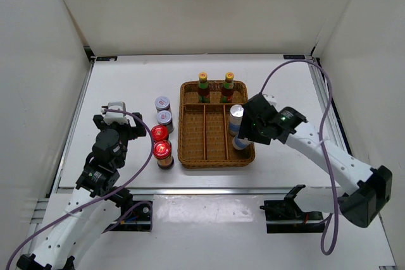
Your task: Organize the condiment bottles
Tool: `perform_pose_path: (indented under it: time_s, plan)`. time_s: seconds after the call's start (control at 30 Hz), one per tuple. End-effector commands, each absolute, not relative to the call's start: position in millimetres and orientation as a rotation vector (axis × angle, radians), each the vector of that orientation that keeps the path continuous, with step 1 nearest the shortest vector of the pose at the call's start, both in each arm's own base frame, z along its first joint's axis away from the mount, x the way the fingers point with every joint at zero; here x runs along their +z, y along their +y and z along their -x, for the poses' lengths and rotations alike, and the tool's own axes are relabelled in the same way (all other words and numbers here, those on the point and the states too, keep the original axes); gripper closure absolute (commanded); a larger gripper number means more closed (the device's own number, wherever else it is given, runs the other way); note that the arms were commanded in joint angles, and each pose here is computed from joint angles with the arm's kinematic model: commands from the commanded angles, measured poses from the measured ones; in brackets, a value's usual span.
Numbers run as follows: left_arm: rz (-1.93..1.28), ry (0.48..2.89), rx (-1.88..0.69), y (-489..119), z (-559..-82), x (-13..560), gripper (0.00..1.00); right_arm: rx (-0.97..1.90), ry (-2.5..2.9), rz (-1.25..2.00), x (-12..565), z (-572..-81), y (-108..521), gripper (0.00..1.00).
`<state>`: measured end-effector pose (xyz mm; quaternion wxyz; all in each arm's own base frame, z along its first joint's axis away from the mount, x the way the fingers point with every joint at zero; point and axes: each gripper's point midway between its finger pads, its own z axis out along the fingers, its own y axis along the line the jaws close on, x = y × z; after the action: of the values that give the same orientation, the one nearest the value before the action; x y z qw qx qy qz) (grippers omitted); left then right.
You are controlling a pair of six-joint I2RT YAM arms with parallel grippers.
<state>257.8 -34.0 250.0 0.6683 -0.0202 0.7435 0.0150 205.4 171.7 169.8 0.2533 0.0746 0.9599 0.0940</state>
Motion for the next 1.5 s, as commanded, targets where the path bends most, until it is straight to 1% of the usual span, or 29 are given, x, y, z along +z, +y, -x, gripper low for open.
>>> perform_pose_path:
  time_s: [0.0, 0.07, 0.1, 0.13, 0.17, 0.23, 0.3, 0.33, 0.4, 0.47, 0.53, 0.57, 0.6, 0.63, 0.7, 0.83, 0.93, 1.1, 1.2, 1.23, 1.3, 1.37, 1.43, 1.47]
  plan:
    - [0.025, 1.691, 0.032, -36.4, -257.2, 245.3, 0.00, 0.261, 2.521, -0.228, 174.3, -222.9, 186.0, 0.83]
    - [0.025, 1.691, 0.032, -36.4, -257.2, 245.3, 0.00, 0.217, 2.548, -0.220, 161.6, -221.4, 187.2, 0.73]
    - [0.025, 1.691, 0.032, -36.4, -257.2, 245.3, 0.00, 0.223, 2.548, -0.209, 163.4, -221.8, 191.3, 0.59]
    - [0.025, 1.691, 0.032, -37.2, -258.9, 245.2, 0.00, 0.190, 2.558, -0.208, 158.6, -222.0, 188.9, 0.46]
    - [0.032, 1.691, 0.025, -37.6, -258.9, 245.2, 0.00, 0.196, 2.546, -0.199, 162.5, -222.6, 191.6, 0.38]
    - [0.025, 1.711, 0.034, -38.7, -261.1, 242.5, 0.00, 0.178, 2.566, -0.194, 155.5, -221.7, 194.9, 0.25]
    - [0.032, 1.712, 0.028, -39.7, -262.4, 244.2, 0.00, 0.151, 2.572, -0.193, 153.9, -222.6, 193.5, 0.18]
    - [0.032, 1.712, 0.028, -39.7, -262.4, 244.2, 0.00, 0.144, 2.560, -0.198, 155.6, -224.9, 196.0, 0.09]
    - [0.016, 1.714, 0.010, -43.5, -262.4, 244.0, 0.00, 0.099, 2.560, -0.190, 154.2, -219.0, 192.6, 0.01]
    - [-0.009, 1.725, -0.013, -48.8, -262.2, 239.4, 0.00, 0.036, 2.469, -0.243, 170.7, -212.6, 185.2, 0.00]
    - [-0.016, 1.717, -0.045, -53.9, -262.7, 241.4, 0.00, 0.033, 2.341, -0.243, 187.9, -204.6, 180.3, 0.00]
    - [-0.021, 1.728, -0.064, -57.9, -263.7, 238.7, 0.00, 0.083, 2.287, -0.180, 195.2, -192.0, 188.9, 0.00]
    - [-0.040, 1.721, -0.093, -63.3, -263.8, 240.5, 0.00, 0.181, 2.206, -0.209, 212.6, -188.2, 187.4, 0.00]
    - [-0.043, 1.732, -0.108, -66.5, -264.7, 237.8, 0.00, 0.167, 2.158, -0.208, 205.5, -186.7, 179.3, 0.00]
    - [-0.059, 1.732, -0.127, -71.1, -266.0, 237.8, 0.00, 0.282, 2.102, -0.213, 214.9, -182.4, 181.5, 0.00]
    - [-0.089, 1.742, -0.157, -78.2, -265.9, 235.1, 0.00, 0.294, 2.098, -0.199, 211.9, -179.4, 178.8, 0.00]
    - [-0.142, 1.755, -0.230, -92.6, -263.6, 232.2, 0.00, 0.282, 2.075, -0.166, 215.8, -178.4, 182.3, 0.00]
    - [-0.205, 1.785, -0.269, -104.6, -264.1, 221.2, 0.00, 0.222, 2.061, -0.151, 216.5, -178.9, 185.4, 0.00]
    - [-0.220, 1.843, -0.283, -109.7, -264.7, 214.1, 0.00, 0.206, 2.068, -0.149, 215.7, -178.4, 184.0, 0.00]
    - [-0.210, 1.842, -0.291, -110.8, -266.0, 222.5, 0.00, 0.212, 2.068, -0.158, 215.8, -178.4, 184.4, 0.00]
    - [-0.179, 1.967, -0.308, -114.3, -263.7, 207.8, 0.00, 0.212, 2.068, -0.158, 215.8, -178.4, 184.4, 0.00]
    - [-0.157, 2.017, -0.350, -122.1, -265.0, 214.6, 0.00, 0.213, 2.067, -0.159, 214.9, -177.8, 182.3, 0.00]
    - [-0.120, 2.147, -0.360, -126.5, -263.0, 192.5, 0.00, 0.228, 2.064, -0.174, 216.8, -177.6, 181.7, 0.00]
    - [-0.099, 2.175, -0.395, -132.1, -262.2, 187.3, 0.00, 0.228, 2.064, -0.174, 216.8, -177.6, 181.7, 0.00]
